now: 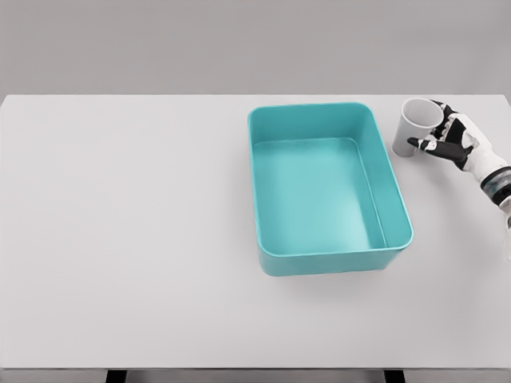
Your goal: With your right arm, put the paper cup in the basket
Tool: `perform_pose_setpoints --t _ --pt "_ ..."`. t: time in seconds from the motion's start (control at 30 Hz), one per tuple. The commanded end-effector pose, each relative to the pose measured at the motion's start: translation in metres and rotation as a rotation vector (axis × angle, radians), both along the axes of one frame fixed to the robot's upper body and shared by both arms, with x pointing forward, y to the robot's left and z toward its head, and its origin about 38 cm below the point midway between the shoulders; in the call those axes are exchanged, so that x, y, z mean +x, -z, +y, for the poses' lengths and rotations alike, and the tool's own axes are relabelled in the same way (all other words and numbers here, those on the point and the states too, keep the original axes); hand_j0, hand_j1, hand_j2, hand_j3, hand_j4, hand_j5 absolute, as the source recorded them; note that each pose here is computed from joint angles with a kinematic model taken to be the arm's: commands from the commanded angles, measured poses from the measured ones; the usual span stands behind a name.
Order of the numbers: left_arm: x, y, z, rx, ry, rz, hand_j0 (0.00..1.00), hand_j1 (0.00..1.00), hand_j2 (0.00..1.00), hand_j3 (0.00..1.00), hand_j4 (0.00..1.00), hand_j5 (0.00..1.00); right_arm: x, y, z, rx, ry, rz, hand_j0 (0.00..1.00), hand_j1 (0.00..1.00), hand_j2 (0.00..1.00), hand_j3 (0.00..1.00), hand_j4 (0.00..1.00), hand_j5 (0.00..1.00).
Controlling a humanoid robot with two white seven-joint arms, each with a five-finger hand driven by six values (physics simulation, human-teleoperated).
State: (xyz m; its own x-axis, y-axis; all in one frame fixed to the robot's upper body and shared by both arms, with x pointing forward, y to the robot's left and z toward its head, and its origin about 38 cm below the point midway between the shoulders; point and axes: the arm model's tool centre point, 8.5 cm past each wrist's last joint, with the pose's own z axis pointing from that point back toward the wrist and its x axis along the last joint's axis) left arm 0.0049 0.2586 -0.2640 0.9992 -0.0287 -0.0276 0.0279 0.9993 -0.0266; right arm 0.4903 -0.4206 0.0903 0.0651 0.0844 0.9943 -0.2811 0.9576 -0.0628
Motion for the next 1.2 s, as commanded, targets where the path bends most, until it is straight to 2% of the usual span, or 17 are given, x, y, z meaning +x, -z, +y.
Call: perform_pose_setpoints --t 0.0,0.17,0.33,0.47,0.63,0.67,0.97,1.1,1.17 --pt "0.000 0.000 0.000 0.000 0.000 0.000 1.00 1.00 1.00 1.00 1.00 1.00 0.001 -0.003 0.000 0.001 0.000 -0.009 0.61 0.61 0.61 0.61 0.61 0.61" --pt "0.000 0.000 0.000 0.000 0.000 0.000 1.00 1.00 1.00 1.00 1.00 1.00 0.001 -0.005 -0.001 -0.006 -0.002 -0.015 0.57 0.57 0.57 0.57 0.57 0.57" --pt "0.000 0.000 0.000 0.000 0.000 0.001 1.00 1.00 1.00 1.00 1.00 1.00 0.001 -0.016 -0.005 -0.025 -0.008 -0.047 0.50 0.50 0.50 0.50 0.50 0.50" --pt "0.000 0.000 0.000 0.000 0.000 0.000 1.00 1.00 1.00 1.00 1.00 1.00 0.001 -0.020 -0.005 -0.035 -0.013 -0.071 0.50 0.50 0.50 0.50 0.50 0.50" --pt "0.000 0.000 0.000 0.000 0.000 0.000 1.00 1.00 1.00 1.00 1.00 1.00 0.004 -0.037 0.003 -0.052 -0.043 -0.138 0.48 0.48 0.48 0.48 0.48 0.48" --pt "0.000 0.000 0.000 0.000 0.000 0.000 1.00 1.00 1.00 1.00 1.00 1.00 0.003 -0.037 0.004 -0.054 -0.046 -0.140 0.48 0.48 0.48 0.48 0.48 0.48" --pt "0.000 0.000 0.000 0.000 0.000 0.000 1.00 1.00 1.00 1.00 1.00 1.00 -0.004 -0.066 0.025 -0.092 -0.122 -0.266 0.47 0.47 0.47 0.47 0.47 0.47" --pt "0.000 0.000 0.000 0.000 0.000 0.000 1.00 1.00 1.00 1.00 1.00 1.00 -0.008 -0.075 0.025 -0.113 -0.135 -0.294 0.47 0.47 0.47 0.47 0.47 0.47" --pt "-0.001 0.000 0.000 0.000 0.000 0.001 1.00 1.00 1.00 1.00 1.00 1.00 -0.009 -0.082 0.026 -0.128 -0.144 -0.332 0.47 0.47 0.47 0.47 0.47 0.47"
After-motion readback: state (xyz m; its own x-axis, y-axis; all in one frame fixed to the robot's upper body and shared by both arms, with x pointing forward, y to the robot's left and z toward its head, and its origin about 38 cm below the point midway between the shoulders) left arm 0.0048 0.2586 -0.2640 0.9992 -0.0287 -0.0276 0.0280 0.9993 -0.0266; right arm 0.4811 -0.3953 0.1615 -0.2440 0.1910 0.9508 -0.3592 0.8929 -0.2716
